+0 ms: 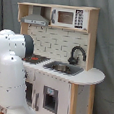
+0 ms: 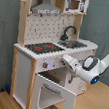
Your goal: Play with the kitchen
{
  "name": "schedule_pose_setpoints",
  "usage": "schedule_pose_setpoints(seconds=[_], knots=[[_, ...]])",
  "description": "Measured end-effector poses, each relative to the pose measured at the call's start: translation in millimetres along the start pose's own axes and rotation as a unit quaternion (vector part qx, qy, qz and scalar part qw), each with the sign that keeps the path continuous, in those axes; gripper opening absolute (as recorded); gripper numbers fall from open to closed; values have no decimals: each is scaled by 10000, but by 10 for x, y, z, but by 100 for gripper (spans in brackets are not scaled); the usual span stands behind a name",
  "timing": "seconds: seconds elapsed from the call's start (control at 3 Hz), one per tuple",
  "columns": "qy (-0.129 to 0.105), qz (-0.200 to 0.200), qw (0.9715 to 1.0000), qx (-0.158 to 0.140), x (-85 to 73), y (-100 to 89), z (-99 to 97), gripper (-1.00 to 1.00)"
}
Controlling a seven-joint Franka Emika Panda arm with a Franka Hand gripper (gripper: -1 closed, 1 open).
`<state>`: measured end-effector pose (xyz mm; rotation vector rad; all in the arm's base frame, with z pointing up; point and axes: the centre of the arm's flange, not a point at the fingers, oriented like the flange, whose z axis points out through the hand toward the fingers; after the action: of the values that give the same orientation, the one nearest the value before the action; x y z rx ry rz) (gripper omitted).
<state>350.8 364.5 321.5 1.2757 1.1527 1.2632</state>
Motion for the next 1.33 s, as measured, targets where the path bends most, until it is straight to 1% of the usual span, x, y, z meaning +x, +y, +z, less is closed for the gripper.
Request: schedule_pose_setpoints(seconds=[0.33,0.67,1.0,1.33], knots=[[2,531,9986,-2,4,5,0,-100],[7,959,9954,3,7,8,-2,-100],[10,975,9952,8,8,6,-4,100],[22,1044,9945,29,13,1,-12,100]])
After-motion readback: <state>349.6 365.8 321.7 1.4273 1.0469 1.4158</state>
